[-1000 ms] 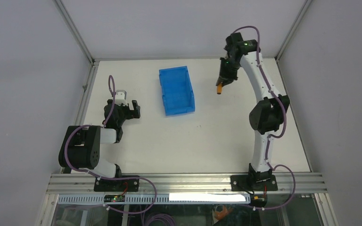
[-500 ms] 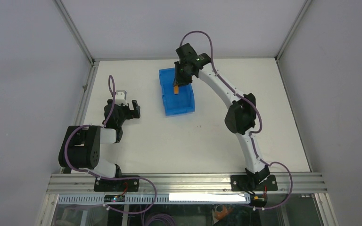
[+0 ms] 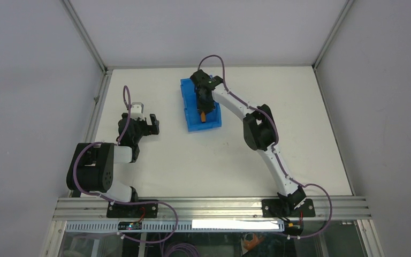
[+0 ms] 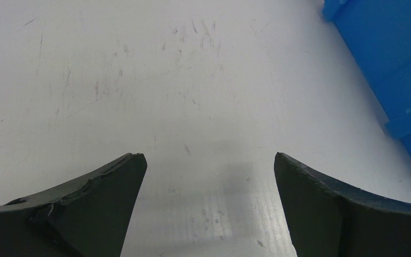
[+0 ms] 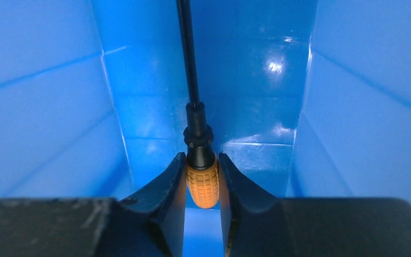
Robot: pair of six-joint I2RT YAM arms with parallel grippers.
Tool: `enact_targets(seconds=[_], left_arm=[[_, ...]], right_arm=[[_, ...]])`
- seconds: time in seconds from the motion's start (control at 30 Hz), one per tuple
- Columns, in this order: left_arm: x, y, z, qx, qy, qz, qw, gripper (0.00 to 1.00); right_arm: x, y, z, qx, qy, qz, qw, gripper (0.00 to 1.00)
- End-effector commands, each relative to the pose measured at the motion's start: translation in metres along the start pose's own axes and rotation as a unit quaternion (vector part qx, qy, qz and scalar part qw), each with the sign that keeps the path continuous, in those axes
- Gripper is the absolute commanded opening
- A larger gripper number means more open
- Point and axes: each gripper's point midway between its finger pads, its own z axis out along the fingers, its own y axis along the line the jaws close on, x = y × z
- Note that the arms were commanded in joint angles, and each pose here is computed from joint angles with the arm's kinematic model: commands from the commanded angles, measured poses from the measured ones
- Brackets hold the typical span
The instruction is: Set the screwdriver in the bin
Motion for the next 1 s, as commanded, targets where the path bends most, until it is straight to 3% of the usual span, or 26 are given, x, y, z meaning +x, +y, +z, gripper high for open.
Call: enact_targets(seconds=[0.0, 0.13, 0.5, 0.57, 0.6, 0.67, 0.73, 0.97], left_arm=[[-0.025, -0.002, 0.004, 0.008, -0.043, 0.001, 0.999, 0.99], [-0.026, -0.002, 0.004, 0.008, -0.043, 0.001, 0.999, 0.99], [-0.025, -0.002, 0.004, 0.008, -0.043, 0.001, 0.999, 0.99], [-0.026, -0.002, 0.004, 0.008, -0.043, 0.001, 0.999, 0.99], [-0.025, -0.002, 0.004, 0.008, -0.043, 0.001, 0.999, 0.99], [-0.025, -0.002, 0.004, 0.008, -0.042, 0.001, 0.999, 0.99], [-0.026, -0.002, 0.004, 0.008, -0.043, 0.001, 0.999, 0.99], [-0.026, -0.002, 0.004, 0.009, -0.043, 0.001, 0.999, 0.99]], right_arm=[[-0.029, 0.009, -0.025, -0.005, -0.064, 0.010, 0.998, 0.27], [-0.041, 0.013, -0.048, -0.008, -0.094, 0.014, 0.995, 0.36], [-0.059, 0.025, -0.158, -0.069, -0.164, 0.002, 0.984, 0.39], [-0.053, 0.021, -0.181, -0.080, -0.172, -0.006, 0.982, 0.49], [-0.053, 0.018, -0.203, -0.092, -0.189, -0.010, 0.978, 0.62], [-0.043, 0.012, -0.215, -0.109, -0.198, -0.022, 0.974, 0.97], [-0.035, 0.001, -0.239, -0.131, -0.222, -0.029, 0.966, 1.00], [0.013, -0.078, -0.225, -0.105, -0.228, -0.004, 0.968, 0.99]])
